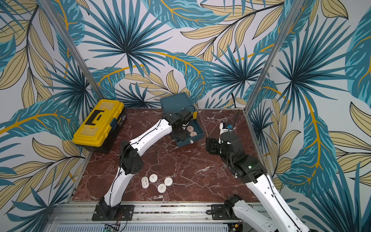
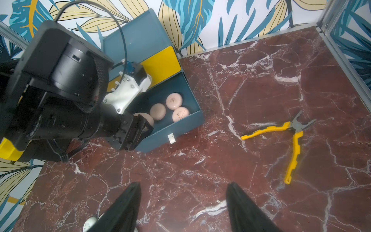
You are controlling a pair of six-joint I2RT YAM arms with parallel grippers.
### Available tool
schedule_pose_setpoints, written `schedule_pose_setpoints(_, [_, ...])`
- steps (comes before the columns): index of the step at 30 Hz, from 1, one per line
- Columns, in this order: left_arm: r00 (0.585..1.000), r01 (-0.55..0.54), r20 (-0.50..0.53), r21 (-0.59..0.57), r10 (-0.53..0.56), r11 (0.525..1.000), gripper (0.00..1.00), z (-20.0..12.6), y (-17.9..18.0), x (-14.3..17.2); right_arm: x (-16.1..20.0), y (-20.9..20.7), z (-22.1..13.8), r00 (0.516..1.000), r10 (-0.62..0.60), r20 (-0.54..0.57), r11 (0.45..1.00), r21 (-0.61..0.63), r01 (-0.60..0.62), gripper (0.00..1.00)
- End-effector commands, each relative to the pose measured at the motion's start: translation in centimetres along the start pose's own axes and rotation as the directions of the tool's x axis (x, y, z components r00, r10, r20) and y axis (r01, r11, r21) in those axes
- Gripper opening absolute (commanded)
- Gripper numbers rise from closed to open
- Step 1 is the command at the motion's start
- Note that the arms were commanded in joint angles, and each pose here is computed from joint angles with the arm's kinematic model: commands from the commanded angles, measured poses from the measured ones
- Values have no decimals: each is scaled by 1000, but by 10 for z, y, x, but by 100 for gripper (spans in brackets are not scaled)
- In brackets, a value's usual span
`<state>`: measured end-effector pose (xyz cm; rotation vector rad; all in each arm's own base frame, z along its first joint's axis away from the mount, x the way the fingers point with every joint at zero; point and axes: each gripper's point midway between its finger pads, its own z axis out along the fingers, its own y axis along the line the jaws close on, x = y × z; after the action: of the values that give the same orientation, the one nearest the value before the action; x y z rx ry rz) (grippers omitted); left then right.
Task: Put the bluetooth earphones in the drawer according to color
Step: Place the bluetooth earphone in the drawer, then close the drawer of the storage box.
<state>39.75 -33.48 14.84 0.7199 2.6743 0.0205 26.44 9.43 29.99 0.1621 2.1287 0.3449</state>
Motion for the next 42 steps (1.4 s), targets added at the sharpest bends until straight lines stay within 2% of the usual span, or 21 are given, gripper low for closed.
schedule_pose_setpoints(1, [998, -17, -62, 3, 17, 1000, 70, 11, -1, 14, 6, 0, 0, 1000, -3, -23, 1000, -1, 2, 72])
schedule_pose_setpoints(3, [998, -18, -59, 2, 18, 1000, 74, 10, -1, 14, 6, 0, 0, 1000, -2, -23, 1000, -4, 2, 72])
schedule_pose_setpoints(7, [999, -16, -48, -1, 16, 1000, 74, 4, 1, 11, 5, 1, 0, 1000, 1, -23, 1000, -6, -1, 72])
schedule_pose_setpoints(10, [1000, -3, -9, -5, 3, 1000, 74, -12, 4, 5, 6, 3, 1, 1000, 3, -30, 1000, -16, -3, 72])
schedule_pose_setpoints(13, [996, 8, 89, -15, -6, 1000, 74, -52, 11, -8, 7, 10, 8, 999, 12, -44, 999, -39, -14, 72])
schedule_pose_setpoints(16, [972, 37, 231, -4, -35, 999, 74, -108, 19, -23, 12, 21, 24, 997, 37, -72, 996, -74, -42, 71])
schedule_pose_setpoints(18, [945, 67, 323, -8, -60, 998, 72, -148, 31, -27, 20, 26, 39, 992, 57, -110, 994, -83, -67, 62])
schedule_pose_setpoints(21, [899, 118, 428, -28, -95, 993, 65, -195, 52, -22, 35, 33, 62, 981, 100, -167, 988, -97, -117, 36])
schedule_pose_setpoints(23, [866, 154, 487, -38, -117, 987, 61, -217, 66, -13, 46, 36, 75, 970, 128, -204, 983, -101, -151, 25])
schedule_pose_setpoints(25, [837, 183, 529, -29, -140, 983, 59, -233, 76, 0, 60, 37, 87, 958, 153, -241, 979, -98, -181, 18])
schedule_pose_setpoints(28, [819, 230, 544, -20, -182, 973, 58, -241, 91, 25, 83, 34, 102, 938, 180, -296, 974, -78, -211, 15])
schedule_pose_setpoints(31, [820, 258, 534, -19, -208, 966, 59, -236, 99, 48, 98, 33, 117, 925, 194, -326, 971, -69, -228, 15])
schedule_pose_setpoints(38, [840, 283, 485, -7, -244, 959, 61, -210, 99, 86, 101, 48, 159, 912, 181, -367, 973, -68, -221, 15])
schedule_pose_setpoints(42, [832, 308, 488, -10, -264, 951, 62, -209, 105, 103, 106, 54, 188, 906, 168, -389, 978, -52, -204, 15])
